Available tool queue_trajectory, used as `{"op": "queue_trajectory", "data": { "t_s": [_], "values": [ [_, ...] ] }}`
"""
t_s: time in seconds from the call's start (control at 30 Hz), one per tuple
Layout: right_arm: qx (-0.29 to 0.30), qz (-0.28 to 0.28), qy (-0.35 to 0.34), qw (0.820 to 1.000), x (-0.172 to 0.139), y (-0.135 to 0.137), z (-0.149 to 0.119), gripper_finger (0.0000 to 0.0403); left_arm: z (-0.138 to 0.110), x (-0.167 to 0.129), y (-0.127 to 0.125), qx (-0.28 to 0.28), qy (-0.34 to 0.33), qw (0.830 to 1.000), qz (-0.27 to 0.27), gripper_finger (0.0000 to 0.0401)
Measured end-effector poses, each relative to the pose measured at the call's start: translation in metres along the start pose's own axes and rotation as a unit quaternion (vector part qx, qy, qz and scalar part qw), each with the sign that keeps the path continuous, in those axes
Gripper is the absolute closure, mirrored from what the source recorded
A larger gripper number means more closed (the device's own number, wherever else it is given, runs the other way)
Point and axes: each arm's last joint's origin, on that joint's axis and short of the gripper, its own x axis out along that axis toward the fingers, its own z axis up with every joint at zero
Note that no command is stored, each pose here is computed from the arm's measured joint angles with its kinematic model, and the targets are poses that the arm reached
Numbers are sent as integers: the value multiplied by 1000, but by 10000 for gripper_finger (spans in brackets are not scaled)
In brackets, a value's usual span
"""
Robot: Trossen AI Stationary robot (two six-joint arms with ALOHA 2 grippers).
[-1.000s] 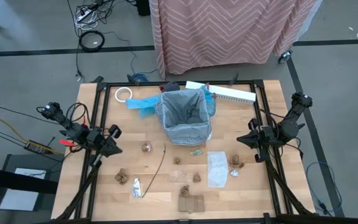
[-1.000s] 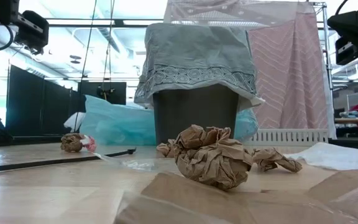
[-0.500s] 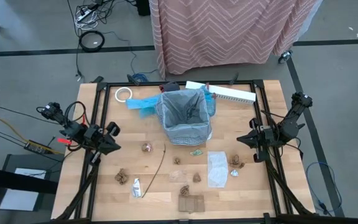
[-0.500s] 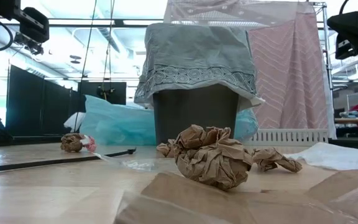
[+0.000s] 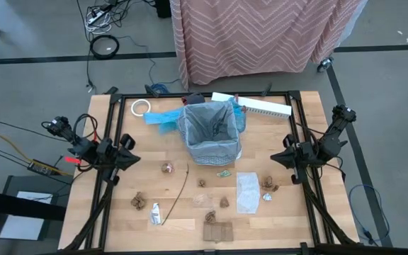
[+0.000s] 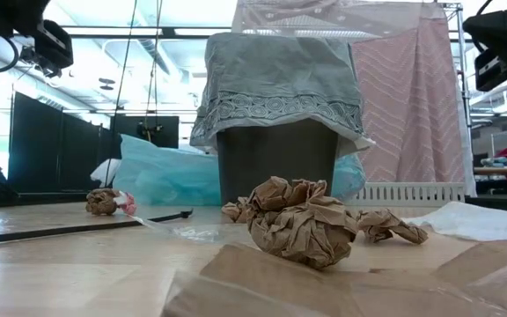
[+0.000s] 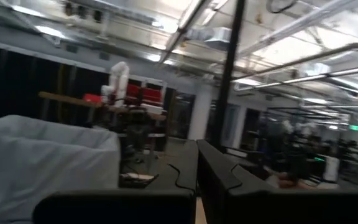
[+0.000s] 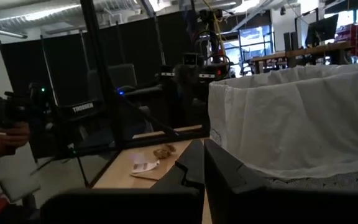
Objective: Place trash/remove bag and relplace
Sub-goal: Put the brown napkin inside the black trash bin
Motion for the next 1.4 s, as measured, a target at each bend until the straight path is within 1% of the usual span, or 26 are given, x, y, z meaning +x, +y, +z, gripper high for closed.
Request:
{"op": "queue_trajectory", "data": {
  "t_s": [0.07,0.13,0.2,0.3,0.4,0.47,0.53,0.63,0.7,0.8,0.9,0.97,1.03,1.07,1.1,1.13,1.17,1.23,1.27,1.3,1.33,1.4],
  "values": [
    [2,-3,-6,1000,0,0,1,398,2,0,1,-4,-9,1000,13,387],
    [18,-6,-22,1000,0,-1,5,398,2,0,1,-1,-10,1000,24,387],
    [27,-9,-50,998,0,-2,13,398,3,0,2,26,-14,999,44,386],
    [-32,-6,-89,995,-1,-3,34,397,6,0,4,66,-18,994,82,387],
    [-95,-13,-108,990,-1,-2,62,388,9,0,5,79,-18,992,99,386],
    [-135,-41,-81,987,2,0,77,375,12,0,5,91,-22,990,104,387],
    [-168,-78,-37,982,9,5,92,354,12,0,6,99,-18,988,115,387],
    [-205,-129,34,970,23,18,107,310,13,0,7,110,-15,984,140,386],
    [-214,-151,67,963,35,29,113,276,13,0,8,116,-11,982,150,385],
    [-202,-158,99,961,51,47,119,226,11,0,8,125,-3,980,157,380],
    [-183,-166,137,959,64,60,116,186,10,0,8,130,5,978,164,372],
    [-171,-175,176,953,68,65,107,172,8,0,8,136,15,977,163,367],
    [-127,-182,227,948,70,66,95,167,5,0,9,134,26,977,163,361],
    [-94,-187,258,943,71,66,89,168,4,0,9,131,30,978,162,359],
    [-64,-193,294,934,71,66,82,170,3,0,9,128,35,978,162,356],
    [-30,-198,337,920,70,66,76,173,1,0,9,125,39,978,162,354],
    [5,-206,380,902,69,66,69,177,0,0,9,124,43,978,162,353],
    [53,-238,454,857,65,66,54,187,0,-1,9,120,44,979,162,350],
    [67,-257,477,838,64,66,49,192,0,0,9,119,44,979,162,349],
    [73,-274,493,823,64,66,42,196,0,0,9,119,44,979,162,349],
    [72,-283,505,812,64,68,35,200,0,0,9,115,44,979,161,348],
    [62,-290,525,798,65,71,22,206,-1,0,9,113,47,980,159,348]
  ]
}}
